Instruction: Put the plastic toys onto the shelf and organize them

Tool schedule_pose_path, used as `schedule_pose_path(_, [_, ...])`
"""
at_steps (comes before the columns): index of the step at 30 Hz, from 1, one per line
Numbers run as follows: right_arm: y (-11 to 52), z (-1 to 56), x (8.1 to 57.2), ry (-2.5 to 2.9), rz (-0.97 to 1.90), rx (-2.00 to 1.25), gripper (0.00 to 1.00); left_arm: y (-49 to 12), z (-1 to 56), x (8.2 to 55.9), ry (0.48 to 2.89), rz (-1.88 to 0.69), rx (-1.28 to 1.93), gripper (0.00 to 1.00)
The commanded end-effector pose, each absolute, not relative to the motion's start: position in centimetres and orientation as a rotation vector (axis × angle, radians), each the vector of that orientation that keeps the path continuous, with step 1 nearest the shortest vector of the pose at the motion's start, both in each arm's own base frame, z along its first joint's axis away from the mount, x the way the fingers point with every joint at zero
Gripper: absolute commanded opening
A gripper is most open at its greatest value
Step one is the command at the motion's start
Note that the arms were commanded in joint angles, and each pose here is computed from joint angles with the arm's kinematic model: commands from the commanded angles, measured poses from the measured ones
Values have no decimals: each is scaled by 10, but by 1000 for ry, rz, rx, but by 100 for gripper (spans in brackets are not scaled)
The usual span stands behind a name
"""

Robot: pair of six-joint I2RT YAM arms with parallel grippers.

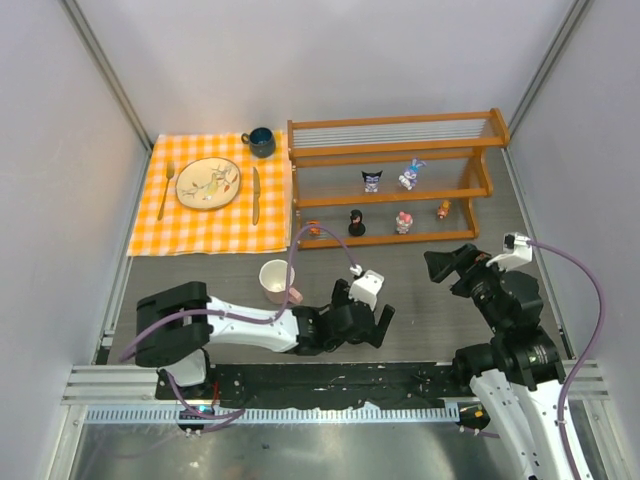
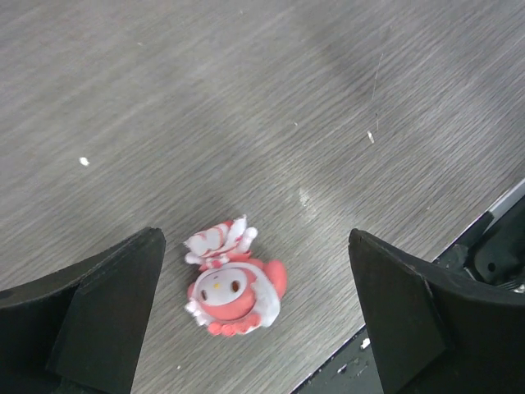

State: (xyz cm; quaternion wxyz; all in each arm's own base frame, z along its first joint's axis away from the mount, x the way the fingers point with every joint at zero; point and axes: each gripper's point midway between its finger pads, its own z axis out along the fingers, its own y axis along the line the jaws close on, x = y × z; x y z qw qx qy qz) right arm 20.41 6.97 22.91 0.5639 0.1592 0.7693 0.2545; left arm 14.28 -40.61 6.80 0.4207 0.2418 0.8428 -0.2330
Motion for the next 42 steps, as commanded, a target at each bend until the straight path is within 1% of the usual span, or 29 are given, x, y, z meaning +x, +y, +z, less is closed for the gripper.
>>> schedule_pose_path(1, [69,218,206,1833,594,409,96,-389,134,155,2000,-623,474,100])
schedule_pose_path(3, [74,206,208,1889,609,412,96,-376,142,154,2008,-613,446,100])
schedule_pose_path(4, [77,201,209,1914,617,411,96,-368,155,154,1994,-638,415,100])
schedule_pose_path(6, [82,180,215,2003,619,442,96,-358,162,154,1995,-651,367,100])
schedule_pose_path(8, [97,169,221,2046,692,414,97,-348,170,156,1980,-666,303,100])
schedule_pose_path(9, [102,148,223,2113,712,436,97,-342,168,156,1991,-647,301,100])
schedule_pose_path(11, [116,142,229,2118,795,406,98,-336,173,156,1991,-660,262,99])
schedule_pose_path(12, [118,125,228,2168,797,422,98,-332,172,156,1995,-651,254,99])
schedule_pose_path(15, [129,113,228,2200,822,380,96,-320,185,158,1971,-651,222,99])
schedule_pose_path(18, [145,101,223,2261,838,303,88,-305,200,162,1938,-621,207,99])
schedule_pose_path(19, [149,93,220,2296,832,285,83,-300,203,165,1922,-603,194,99])
schedule_pose_path(23, [192,87,207,2333,869,89,80,-286,218,169,1876,-584,173,99])
schedule_pose_path(26, [209,79,206,2358,828,0,79,-280,221,170,1871,-574,162,99])
schedule_pose_path(33, [243,65,208,2388,750,-206,62,-269,209,167,1898,-571,146,99])
schedule_pose_path(34, [245,63,208,2389,735,-222,58,-269,209,167,1898,-575,141,98])
schedule_pose_path(39, [242,48,213,2430,598,-264,59,-264,207,166,1897,-574,134,99])
schedule_pose_path(41, [237,39,212,2458,529,-284,63,-263,205,166,1899,-568,135,99])
schedule_pose_path(42, [235,37,211,2466,508,-289,69,-262,204,166,1900,-567,136,99])
